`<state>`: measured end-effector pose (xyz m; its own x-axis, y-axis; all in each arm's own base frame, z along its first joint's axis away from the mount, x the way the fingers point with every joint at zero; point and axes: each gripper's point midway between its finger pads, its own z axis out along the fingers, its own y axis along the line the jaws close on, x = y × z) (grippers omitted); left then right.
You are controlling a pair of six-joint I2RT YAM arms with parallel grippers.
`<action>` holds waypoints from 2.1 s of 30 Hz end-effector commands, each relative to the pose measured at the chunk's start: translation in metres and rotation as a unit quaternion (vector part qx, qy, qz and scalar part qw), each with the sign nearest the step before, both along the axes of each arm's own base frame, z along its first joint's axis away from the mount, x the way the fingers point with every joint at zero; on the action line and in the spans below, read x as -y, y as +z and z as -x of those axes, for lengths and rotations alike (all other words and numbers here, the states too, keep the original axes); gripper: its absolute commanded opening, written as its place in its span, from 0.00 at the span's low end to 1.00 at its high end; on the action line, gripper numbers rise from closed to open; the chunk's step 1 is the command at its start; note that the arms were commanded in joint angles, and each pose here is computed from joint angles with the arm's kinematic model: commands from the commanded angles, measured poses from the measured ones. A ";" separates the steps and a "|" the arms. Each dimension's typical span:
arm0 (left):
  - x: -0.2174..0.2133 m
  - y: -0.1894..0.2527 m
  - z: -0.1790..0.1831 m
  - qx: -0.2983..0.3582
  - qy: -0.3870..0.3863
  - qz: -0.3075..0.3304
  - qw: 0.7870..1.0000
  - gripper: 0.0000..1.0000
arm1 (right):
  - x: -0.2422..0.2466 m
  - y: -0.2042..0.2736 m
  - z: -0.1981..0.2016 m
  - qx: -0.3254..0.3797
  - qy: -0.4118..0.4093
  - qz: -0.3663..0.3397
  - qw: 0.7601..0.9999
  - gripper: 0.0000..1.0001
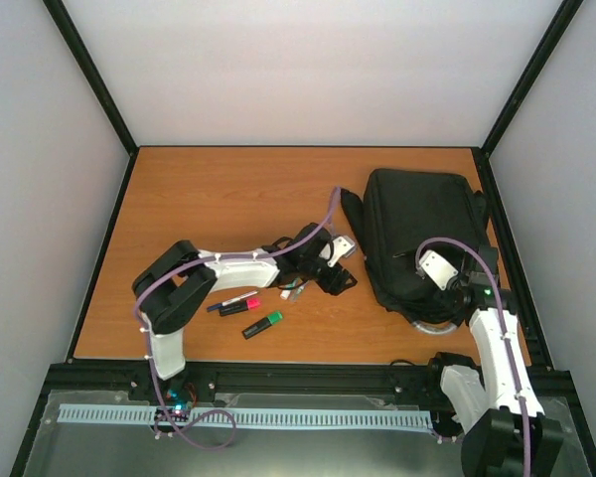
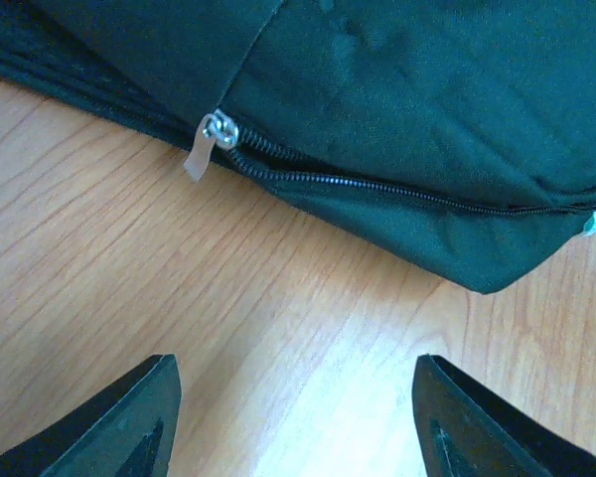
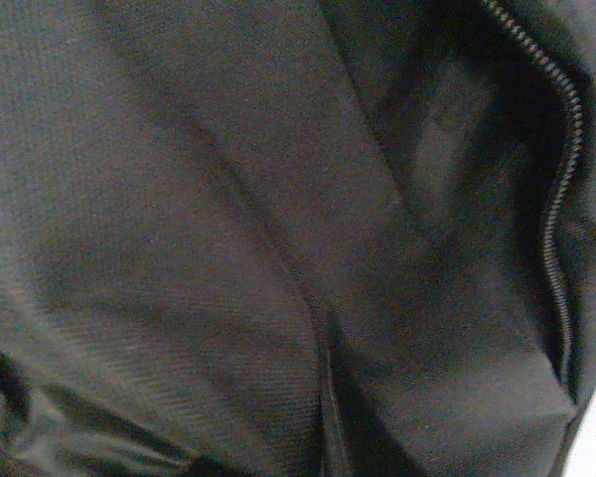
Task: Pack the student bag
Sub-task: Zip the student bag at the center of the board.
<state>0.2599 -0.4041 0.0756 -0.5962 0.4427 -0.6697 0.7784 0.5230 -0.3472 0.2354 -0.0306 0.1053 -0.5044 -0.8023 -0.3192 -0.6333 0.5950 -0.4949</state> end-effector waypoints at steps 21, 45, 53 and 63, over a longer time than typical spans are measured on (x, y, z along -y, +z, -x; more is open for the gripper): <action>0.072 -0.005 -0.041 0.076 -0.145 0.034 0.986 0.66 | -0.011 0.051 -0.040 -0.044 -0.097 -0.172 0.979 0.77; 0.092 0.001 0.040 0.056 -0.168 0.072 0.982 0.62 | -0.015 -0.023 -0.125 -0.168 -0.214 -0.248 0.930 0.72; 0.034 0.014 0.062 0.052 -0.132 0.041 0.989 0.61 | -0.004 0.031 -0.116 -0.093 -0.221 -0.221 0.946 0.75; -0.036 0.049 0.055 0.051 0.010 0.029 0.998 0.67 | -0.139 0.062 -0.033 -0.132 -0.011 -0.248 0.960 0.78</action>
<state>0.1876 -0.3934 0.1198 -0.4456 0.4645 -0.7653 0.8830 0.3686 -0.2905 0.3170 0.0605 0.2000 -0.6343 -0.4923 -0.5961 -0.5511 0.8287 -0.0979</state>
